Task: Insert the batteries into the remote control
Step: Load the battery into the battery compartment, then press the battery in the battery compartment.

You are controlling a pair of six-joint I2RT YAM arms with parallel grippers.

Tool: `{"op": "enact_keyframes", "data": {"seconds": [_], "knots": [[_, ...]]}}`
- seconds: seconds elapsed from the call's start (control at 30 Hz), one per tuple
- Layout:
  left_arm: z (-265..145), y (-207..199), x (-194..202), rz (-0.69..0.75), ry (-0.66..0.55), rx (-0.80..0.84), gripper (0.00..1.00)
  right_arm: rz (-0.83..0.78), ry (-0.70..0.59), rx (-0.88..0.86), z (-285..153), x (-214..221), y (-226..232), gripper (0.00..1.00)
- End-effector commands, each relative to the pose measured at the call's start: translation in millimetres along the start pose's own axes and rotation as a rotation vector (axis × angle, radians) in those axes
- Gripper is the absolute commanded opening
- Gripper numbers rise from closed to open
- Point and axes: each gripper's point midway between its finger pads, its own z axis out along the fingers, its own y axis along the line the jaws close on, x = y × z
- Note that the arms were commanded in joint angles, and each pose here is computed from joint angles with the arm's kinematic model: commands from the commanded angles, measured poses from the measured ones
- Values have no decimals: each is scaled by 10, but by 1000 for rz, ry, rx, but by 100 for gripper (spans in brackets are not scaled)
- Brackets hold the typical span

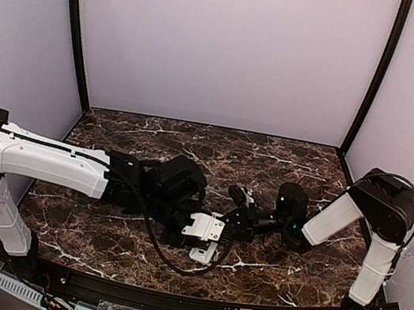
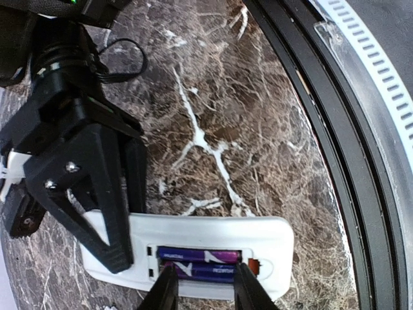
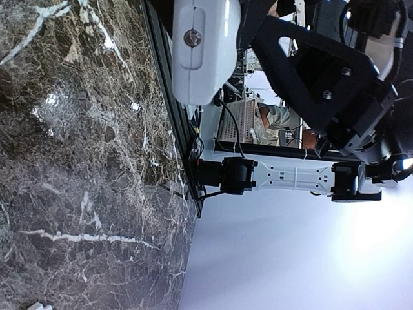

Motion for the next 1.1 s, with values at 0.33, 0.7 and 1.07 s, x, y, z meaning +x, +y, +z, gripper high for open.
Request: {"op": "enact_keyframes", "data": {"seconds": [0.33,0.7,1.07], "knots": [[-667,449,-188,-453,-230,-310,95,-195,-55,21,-158,-167,295,0],[-506,241,101,-699,-154,-229,96,-317,-80,93,-220,-247,495,0],[-198,329,133,-789,-88,-199,58,-332,-75,90,-213,-245,566,0]]}}
